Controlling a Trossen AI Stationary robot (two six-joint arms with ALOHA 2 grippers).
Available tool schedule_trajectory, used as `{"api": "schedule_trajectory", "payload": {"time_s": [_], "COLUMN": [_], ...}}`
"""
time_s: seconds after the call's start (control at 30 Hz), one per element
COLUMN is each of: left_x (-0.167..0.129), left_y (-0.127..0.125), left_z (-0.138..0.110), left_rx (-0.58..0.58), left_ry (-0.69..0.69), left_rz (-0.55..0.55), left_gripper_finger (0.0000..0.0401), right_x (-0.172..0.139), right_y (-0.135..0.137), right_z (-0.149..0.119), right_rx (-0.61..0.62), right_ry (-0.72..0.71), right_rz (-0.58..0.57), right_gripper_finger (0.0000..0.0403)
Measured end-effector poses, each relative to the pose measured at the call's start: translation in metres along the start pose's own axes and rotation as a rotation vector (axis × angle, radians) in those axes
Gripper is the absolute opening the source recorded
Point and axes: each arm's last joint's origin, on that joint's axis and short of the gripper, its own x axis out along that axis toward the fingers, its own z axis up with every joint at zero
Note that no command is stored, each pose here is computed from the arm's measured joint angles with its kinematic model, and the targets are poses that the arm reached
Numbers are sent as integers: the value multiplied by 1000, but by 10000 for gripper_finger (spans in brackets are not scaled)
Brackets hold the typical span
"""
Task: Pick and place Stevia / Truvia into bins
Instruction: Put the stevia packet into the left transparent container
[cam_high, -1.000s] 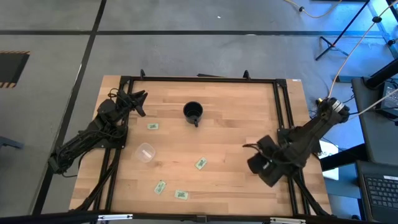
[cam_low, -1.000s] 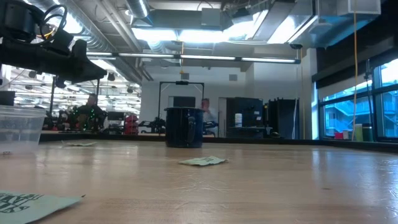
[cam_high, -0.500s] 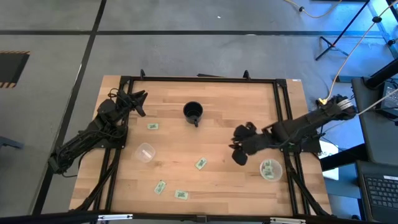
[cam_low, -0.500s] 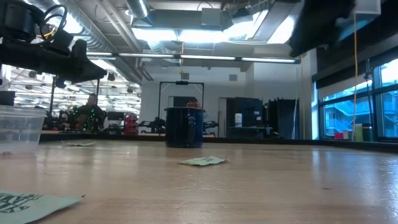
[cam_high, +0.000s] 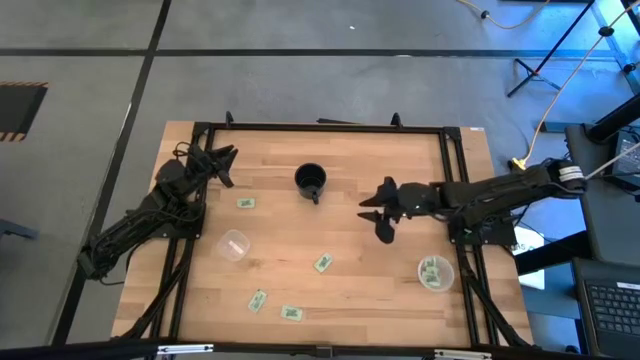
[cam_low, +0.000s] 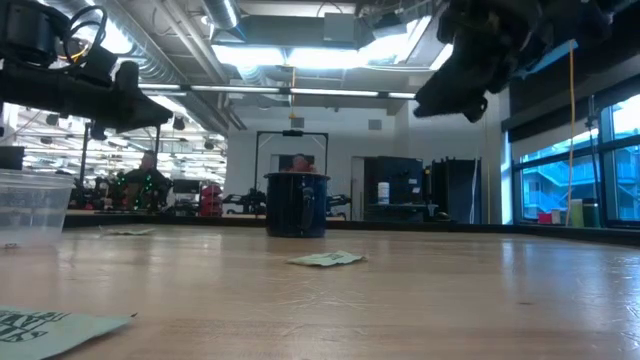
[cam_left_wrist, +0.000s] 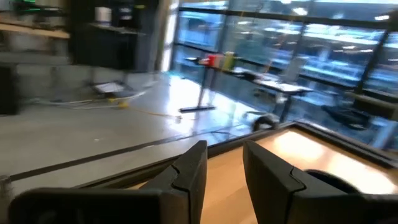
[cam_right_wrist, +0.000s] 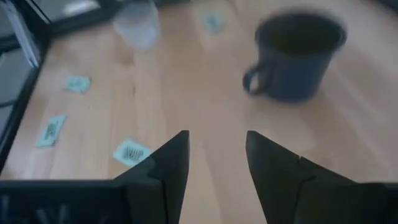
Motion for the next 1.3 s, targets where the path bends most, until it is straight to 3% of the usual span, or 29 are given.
{"api": "schedule_trajectory", "payload": {"time_s": [0.17,0.33,0.4,0.63,0.73,0.87,1.03,1.3], "left_x": [-2,-1,2,16,21,32,47,59], "left_y": [-10,-16,-17,-19,-25,-39,-64,-81], "left_z": [3,6,6,-6,-12,-15,-4,2], "left_rx": [26,-116,-142,-59,-32,133,351,549], "left_ry": [50,169,233,490,636,738,766,1068], "left_rz": [-328,-470,-454,-286,-262,-317,-390,-315], "left_gripper_finger": [122,154,158,146,144,143,143,144], "right_x": [-10,-12,-11,-10,-10,-10,-10,-10], "right_y": [-3,-3,-3,-3,-3,-3,-3,-4], "right_z": [7,8,7,6,6,6,6,4], "right_rx": [-60,-118,-128,-131,-131,-151,-156,-162], "right_ry": [-112,-125,-121,-115,-115,-114,-114,-86], "right_rz": [20,19,17,15,15,13,13,4], "right_gripper_finger": [162,162,162,162,162,162,162,162]}}
